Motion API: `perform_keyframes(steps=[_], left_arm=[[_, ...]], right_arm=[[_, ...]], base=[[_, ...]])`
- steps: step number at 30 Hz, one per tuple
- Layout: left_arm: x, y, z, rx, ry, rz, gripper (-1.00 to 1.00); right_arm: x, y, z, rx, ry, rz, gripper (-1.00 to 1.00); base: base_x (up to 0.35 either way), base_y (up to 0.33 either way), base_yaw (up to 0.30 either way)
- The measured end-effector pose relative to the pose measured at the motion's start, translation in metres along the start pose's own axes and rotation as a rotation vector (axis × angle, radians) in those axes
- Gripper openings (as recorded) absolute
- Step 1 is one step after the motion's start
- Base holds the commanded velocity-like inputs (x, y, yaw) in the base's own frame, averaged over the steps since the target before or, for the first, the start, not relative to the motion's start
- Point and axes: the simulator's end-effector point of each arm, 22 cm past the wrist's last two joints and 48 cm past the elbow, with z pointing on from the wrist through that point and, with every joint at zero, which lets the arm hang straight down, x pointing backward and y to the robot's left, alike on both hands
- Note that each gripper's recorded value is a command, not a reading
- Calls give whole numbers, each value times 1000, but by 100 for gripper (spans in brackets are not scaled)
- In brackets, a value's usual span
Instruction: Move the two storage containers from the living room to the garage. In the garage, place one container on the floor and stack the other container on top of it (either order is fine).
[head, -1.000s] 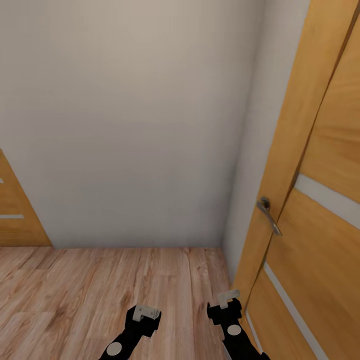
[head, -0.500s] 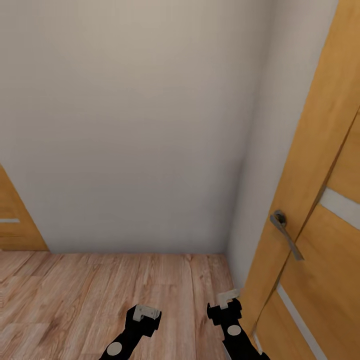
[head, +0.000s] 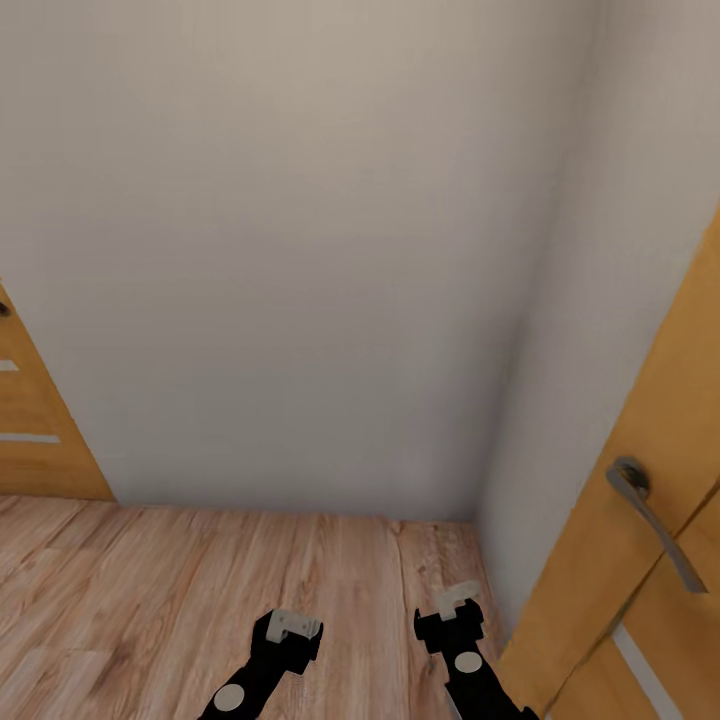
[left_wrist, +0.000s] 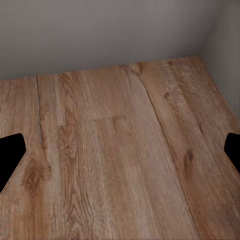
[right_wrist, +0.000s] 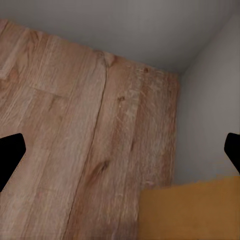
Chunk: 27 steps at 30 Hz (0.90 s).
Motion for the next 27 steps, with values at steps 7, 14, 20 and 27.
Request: perform_keyframes(steps=[7,14,20,27], left_arm=[[2,0,0,0,4,-1,100],[5,-1,1,1,9,-4,100],[8,-1,2,2,14,-5,100],[11,-2,2,4,23,-6,100]], right_arm=[[2,1,1,-1,4,0,100],[5,2,2,-3,11,0,100],[8,2,3,-4,17,0,100],[11,3,4,-5,23,0,100]], base=[[320,92,170],[95,24,230],[62,2,238],[278,0,239]])
